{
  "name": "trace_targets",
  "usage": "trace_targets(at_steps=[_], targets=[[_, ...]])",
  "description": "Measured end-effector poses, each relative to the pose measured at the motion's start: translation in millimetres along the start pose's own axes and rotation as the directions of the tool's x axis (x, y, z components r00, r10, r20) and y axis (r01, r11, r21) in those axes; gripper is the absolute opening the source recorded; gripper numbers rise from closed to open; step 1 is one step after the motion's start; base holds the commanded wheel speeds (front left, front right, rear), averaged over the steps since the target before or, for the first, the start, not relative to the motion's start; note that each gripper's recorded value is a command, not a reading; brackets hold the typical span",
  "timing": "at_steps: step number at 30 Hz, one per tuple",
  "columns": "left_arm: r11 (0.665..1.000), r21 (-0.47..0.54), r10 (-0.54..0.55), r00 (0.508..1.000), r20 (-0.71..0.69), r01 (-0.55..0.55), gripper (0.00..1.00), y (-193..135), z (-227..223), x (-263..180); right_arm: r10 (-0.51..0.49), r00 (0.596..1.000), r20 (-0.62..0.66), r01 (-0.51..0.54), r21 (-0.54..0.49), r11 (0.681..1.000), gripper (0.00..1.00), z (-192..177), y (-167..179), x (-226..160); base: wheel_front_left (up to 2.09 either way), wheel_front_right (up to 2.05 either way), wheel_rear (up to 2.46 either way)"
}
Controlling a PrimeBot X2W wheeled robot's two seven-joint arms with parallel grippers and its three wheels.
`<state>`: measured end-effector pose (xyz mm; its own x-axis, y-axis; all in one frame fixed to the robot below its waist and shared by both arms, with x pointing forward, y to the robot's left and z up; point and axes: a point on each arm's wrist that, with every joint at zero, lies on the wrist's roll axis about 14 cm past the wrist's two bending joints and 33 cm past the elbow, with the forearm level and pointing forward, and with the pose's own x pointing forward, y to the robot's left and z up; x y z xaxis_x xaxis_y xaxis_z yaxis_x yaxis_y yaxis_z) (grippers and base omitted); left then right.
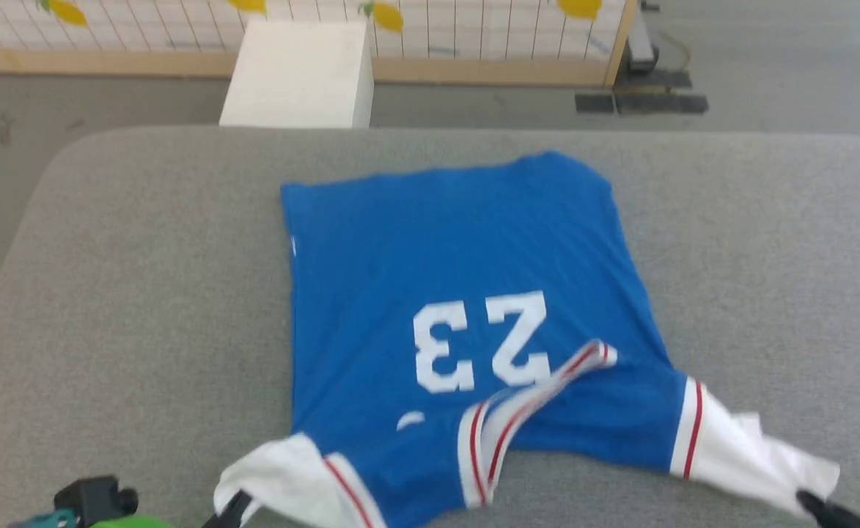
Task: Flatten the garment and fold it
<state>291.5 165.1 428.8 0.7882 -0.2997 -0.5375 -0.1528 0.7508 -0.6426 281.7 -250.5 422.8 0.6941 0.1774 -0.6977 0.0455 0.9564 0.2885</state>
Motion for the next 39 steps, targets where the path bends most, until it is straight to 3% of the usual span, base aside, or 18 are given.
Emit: trace_targets(at_steps=[11, 25, 27, 28, 30, 36, 39], targets=[[0.998, 0.034, -0.055, 0.997, 0.046, 0.054, 0.00, -14.8, 5.4, -24.9, -0.013, 1.000, 0.022, 0.012, 0.069, 0.998, 0.00, -14.5, 2.6, -26.3, 0.00, 0.00, 0.00], [0.984, 0.111, -0.153, 0.984, 0.092, 0.143, 0.00, -49.6, 20.5, -16.5, 0.011, 0.993, -0.122, -0.014, -0.022, 1.000, 0.00, -37.9, 19.7, 21.1, 0.00, 0.00, 0.00], [0.983, 0.109, -0.156, 0.983, 0.091, 0.146, 0.00, -51.1, 20.5, -15.7, 0.008, 0.992, -0.129, -0.012, -0.029, 0.999, 0.12, -40.2, 19.0, 28.0, 0.00, 0.00, 0.00], [0.983, 0.109, -0.158, 0.983, 0.092, 0.148, 0.00, -52.0, 20.6, -15.2, 0.008, 0.992, -0.129, -0.012, -0.031, 0.999, 0.27, -41.0, 18.6, 31.4, 0.00, 0.00, 0.00], [0.982, 0.109, -0.163, 0.982, 0.091, 0.153, 0.00, -53.6, 20.3, -14.8, 0.005, 0.992, -0.127, -0.009, -0.036, 0.999, 1.00, -42.2, 17.6, 35.9, 0.00, 0.00, 0.00], [0.979, 0.122, -0.174, 0.981, 0.088, 0.163, 0.00, -57.2, 18.7, -14.2, 0.014, 0.997, -0.078, -0.015, -0.017, 1.000, 1.00, -32.7, 14.8, 36.6, 0.00, 0.00, 0.00], [0.977, 0.136, -0.180, 0.979, 0.096, 0.166, 0.00, -59.3, 19.8, -12.9, -0.003, 1.000, 0.007, 0.004, -0.024, 1.000, 1.00, -3.6, 5.0, 27.6, 0.00, 0.00, 0.00]])
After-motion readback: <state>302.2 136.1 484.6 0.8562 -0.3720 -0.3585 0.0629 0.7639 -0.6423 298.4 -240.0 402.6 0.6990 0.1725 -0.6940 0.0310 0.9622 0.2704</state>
